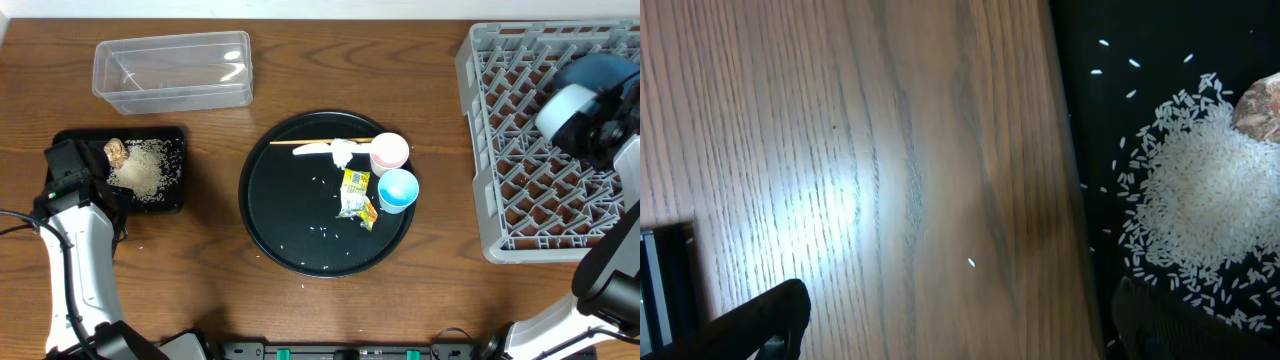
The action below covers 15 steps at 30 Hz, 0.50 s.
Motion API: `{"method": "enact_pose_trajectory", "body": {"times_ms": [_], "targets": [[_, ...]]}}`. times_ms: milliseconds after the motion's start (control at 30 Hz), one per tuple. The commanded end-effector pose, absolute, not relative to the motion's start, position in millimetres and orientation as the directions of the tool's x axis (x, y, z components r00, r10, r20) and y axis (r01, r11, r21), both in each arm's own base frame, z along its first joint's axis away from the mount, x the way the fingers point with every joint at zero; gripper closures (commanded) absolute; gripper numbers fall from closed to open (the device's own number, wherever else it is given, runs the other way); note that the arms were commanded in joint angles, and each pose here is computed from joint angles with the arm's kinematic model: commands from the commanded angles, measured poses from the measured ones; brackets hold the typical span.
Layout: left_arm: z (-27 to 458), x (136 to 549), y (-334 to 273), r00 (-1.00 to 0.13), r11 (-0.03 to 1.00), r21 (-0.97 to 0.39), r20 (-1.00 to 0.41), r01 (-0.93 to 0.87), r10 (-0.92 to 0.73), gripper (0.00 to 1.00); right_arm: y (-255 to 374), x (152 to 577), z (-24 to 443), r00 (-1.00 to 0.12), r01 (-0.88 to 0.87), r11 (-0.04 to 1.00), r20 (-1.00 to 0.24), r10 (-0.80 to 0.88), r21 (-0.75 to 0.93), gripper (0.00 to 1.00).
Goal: Sort waste into correct bins and load items into the dishwasher rack
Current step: 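Open the right gripper and lift it off the bowl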
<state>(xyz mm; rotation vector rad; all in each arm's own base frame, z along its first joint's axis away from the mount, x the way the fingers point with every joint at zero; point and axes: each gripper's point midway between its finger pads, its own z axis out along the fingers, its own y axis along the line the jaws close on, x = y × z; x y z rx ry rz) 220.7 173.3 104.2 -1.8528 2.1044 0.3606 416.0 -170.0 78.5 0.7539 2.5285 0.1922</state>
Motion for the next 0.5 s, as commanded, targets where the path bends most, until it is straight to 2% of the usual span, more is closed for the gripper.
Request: {"method": "enact_pose_trajectory", "body": {"times_ms": [0,167,367,467], "targets": [[107,220,177,-0.098,0.113,-0.014,-0.406,-0.994,-0.909,0.02,-181,400,66,-0.709,0.573,0.797,-0.372,0.599,0.19,0.99],[107,220,177,-0.098,0.113,-0.014,-0.406,-0.994,-0.909,0.02,-179,392,65,-0.687,0.617,0.761,-0.334,0.646,0.202,0.99],[107,220,177,-0.098,0.113,-0.014,-0.406,-0.994,-0.909,0.02,-185,382,76,-0.676,0.639,0.751,-0.343,0.652,0.167,0.99],[107,220,177,-0.098,0.113,-0.014,-0.406,-0.994,-0.909,0.02,-191,376,95,-0.635,0.665,0.723,-0.368,0.679,0.188,0.99]]}}
